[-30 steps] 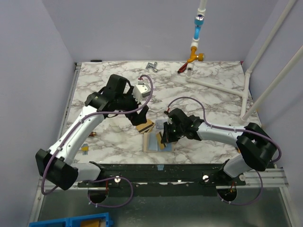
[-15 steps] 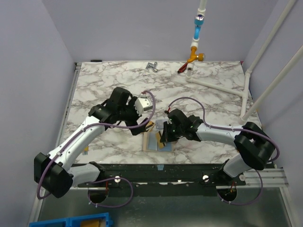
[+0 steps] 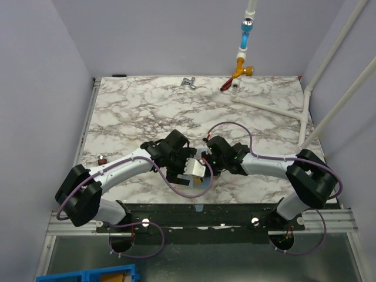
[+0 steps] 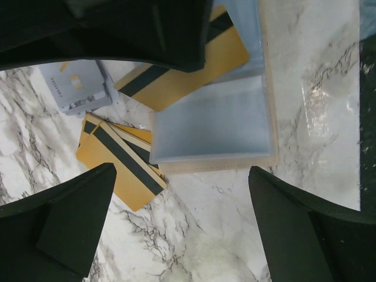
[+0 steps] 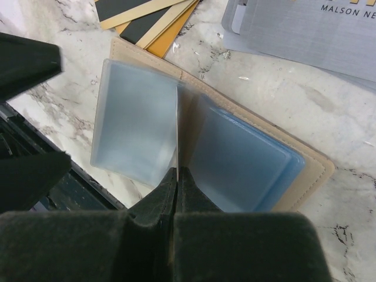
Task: Put the credit cards into the card holder
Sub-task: Open the card holder at the center of the board.
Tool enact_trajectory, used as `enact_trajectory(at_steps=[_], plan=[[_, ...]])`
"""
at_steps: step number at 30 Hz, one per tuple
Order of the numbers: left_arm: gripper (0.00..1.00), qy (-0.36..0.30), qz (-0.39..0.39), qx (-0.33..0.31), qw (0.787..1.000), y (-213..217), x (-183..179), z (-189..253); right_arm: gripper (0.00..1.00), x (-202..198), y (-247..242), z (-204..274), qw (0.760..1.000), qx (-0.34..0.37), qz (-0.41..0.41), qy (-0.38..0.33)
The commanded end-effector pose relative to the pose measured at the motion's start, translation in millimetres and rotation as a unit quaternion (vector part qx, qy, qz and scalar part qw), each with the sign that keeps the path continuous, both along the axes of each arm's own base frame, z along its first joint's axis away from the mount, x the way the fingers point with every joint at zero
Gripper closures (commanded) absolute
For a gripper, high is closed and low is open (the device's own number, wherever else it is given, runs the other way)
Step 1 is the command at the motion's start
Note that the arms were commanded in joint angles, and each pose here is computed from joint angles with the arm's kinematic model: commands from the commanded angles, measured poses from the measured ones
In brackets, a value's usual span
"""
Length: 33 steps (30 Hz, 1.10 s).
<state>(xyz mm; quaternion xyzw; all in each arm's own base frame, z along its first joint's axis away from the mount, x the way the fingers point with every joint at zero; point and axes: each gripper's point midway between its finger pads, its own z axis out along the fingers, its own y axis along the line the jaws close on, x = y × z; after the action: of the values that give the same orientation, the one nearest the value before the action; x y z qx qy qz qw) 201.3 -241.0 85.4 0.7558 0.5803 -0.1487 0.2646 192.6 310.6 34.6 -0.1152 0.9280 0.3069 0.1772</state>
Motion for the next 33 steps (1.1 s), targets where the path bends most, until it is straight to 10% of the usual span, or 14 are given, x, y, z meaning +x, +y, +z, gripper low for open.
enact_trajectory(at_steps=[1, 19, 33], plan=[[0.02, -0.065, -0.087, 0.049, 0.993, 6.4, 7.5, -20.0, 0.99, -10.3, -7.5, -13.2, 1.0, -0.019, 0.003, 0.019], [0.6, -0.028, -0.176, 0.097, 0.979, 0.4, -36.6, -56.3, 0.99, -8.1, -30.0, 4.9, 1.0, -0.016, -0.02, -0.005], [0.63, -0.03, -0.156, 0.089, 0.983, -17.4, -34.2, -50.2, 0.99, -6.5, -29.1, 5.8, 0.999, 0.013, -0.04, -0.003]])
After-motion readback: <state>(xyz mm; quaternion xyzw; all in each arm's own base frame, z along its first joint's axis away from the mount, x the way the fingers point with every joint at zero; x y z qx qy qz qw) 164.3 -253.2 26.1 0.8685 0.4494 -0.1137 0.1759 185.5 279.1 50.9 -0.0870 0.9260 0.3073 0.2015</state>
